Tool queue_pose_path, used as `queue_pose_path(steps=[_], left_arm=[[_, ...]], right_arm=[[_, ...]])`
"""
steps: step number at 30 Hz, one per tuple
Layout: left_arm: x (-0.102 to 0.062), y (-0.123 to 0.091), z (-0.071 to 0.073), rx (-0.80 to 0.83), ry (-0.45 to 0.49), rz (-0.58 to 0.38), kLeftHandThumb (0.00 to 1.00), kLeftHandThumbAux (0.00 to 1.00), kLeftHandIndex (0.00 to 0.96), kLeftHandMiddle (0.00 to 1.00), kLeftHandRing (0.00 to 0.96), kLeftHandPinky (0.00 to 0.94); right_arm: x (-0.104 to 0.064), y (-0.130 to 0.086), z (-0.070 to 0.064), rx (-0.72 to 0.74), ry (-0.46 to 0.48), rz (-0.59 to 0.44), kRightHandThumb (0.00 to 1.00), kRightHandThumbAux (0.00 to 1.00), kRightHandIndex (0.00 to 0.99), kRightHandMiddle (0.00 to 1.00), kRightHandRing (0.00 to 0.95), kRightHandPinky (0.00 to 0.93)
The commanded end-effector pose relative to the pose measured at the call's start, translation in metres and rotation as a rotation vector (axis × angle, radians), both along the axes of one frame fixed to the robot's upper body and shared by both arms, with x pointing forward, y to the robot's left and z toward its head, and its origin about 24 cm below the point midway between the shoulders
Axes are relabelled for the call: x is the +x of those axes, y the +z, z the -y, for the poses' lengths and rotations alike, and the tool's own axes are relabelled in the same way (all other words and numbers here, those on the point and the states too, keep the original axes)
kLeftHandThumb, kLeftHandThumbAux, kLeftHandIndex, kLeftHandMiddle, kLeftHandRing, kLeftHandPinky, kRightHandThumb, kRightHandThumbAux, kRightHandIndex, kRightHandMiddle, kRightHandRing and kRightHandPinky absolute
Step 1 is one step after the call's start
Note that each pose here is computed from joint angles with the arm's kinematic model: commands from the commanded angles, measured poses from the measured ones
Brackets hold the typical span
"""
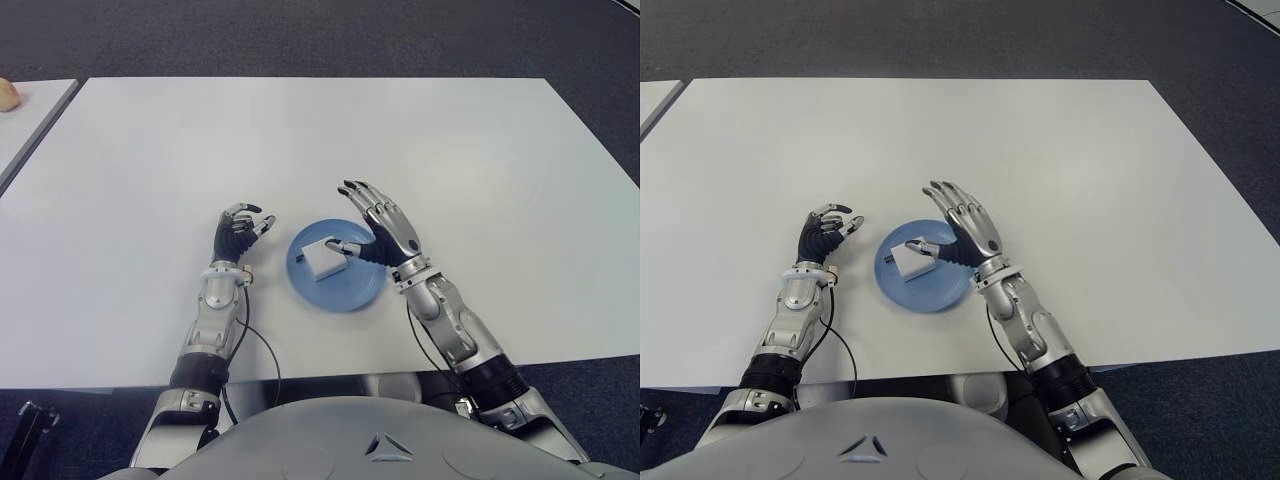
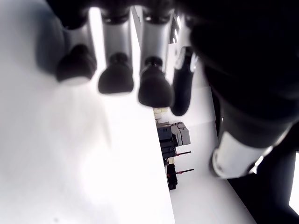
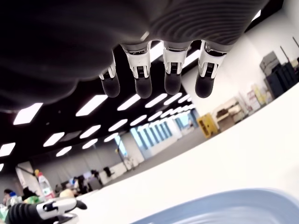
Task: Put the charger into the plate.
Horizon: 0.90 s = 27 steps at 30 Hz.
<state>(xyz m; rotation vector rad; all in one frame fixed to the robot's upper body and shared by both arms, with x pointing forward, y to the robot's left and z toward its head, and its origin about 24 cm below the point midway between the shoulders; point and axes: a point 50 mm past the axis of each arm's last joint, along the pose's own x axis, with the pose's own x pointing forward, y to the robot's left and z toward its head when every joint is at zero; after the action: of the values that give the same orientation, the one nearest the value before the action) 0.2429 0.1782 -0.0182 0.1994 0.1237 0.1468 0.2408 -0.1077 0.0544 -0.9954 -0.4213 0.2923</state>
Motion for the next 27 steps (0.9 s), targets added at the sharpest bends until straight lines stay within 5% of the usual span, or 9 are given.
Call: queue_pose_path(steps=[1, 12, 17, 19, 27], left_arm=[[-0.002, -0.003, -0.002, 0.007, 0.016, -0.023, 0.706, 0.721, 0.436, 0.825, 0.836, 0.835], [-0.003, -0.004, -0.002, 0.005, 0.016, -0.017, 0.706, 0.721, 0.436, 0.828, 0.841, 0.841], [-0.003, -0.003, -0.001, 0.004, 0.016, -0.014, 0.706, 0.721, 0.436, 0.829, 0.841, 0.841], [-0.003, -0.003, -0.001, 0.004, 0.017, -0.014, 0.706, 0.721, 0.436, 0.829, 0.841, 0.841], [-0.003, -0.004, -0.001, 0.002, 0.018, -0.018, 0.705, 0.721, 0.436, 0.823, 0.834, 0.833]], right_arm=[[0.003, 0.001, 0.013, 0.088, -0.060, -0.048, 0.153, 0.336, 0.000, 0.000, 0.000, 0.000], [0.009, -0.008, 0.041, 0.288, -0.217, -0.148, 0.107, 0.553, 0.000, 0.000, 0.000, 0.057], [0.012, -0.027, 0.051, 0.459, -0.361, -0.187, 0.268, 0.776, 0.004, 0.089, 0.129, 0.221], [0.012, -0.031, 0.052, 0.512, -0.394, -0.191, 0.411, 0.864, 0.037, 0.208, 0.213, 0.280], [0.013, -0.035, 0.057, 0.689, -0.439, -0.255, 0.595, 0.987, 0.210, 0.383, 0.373, 0.433]])
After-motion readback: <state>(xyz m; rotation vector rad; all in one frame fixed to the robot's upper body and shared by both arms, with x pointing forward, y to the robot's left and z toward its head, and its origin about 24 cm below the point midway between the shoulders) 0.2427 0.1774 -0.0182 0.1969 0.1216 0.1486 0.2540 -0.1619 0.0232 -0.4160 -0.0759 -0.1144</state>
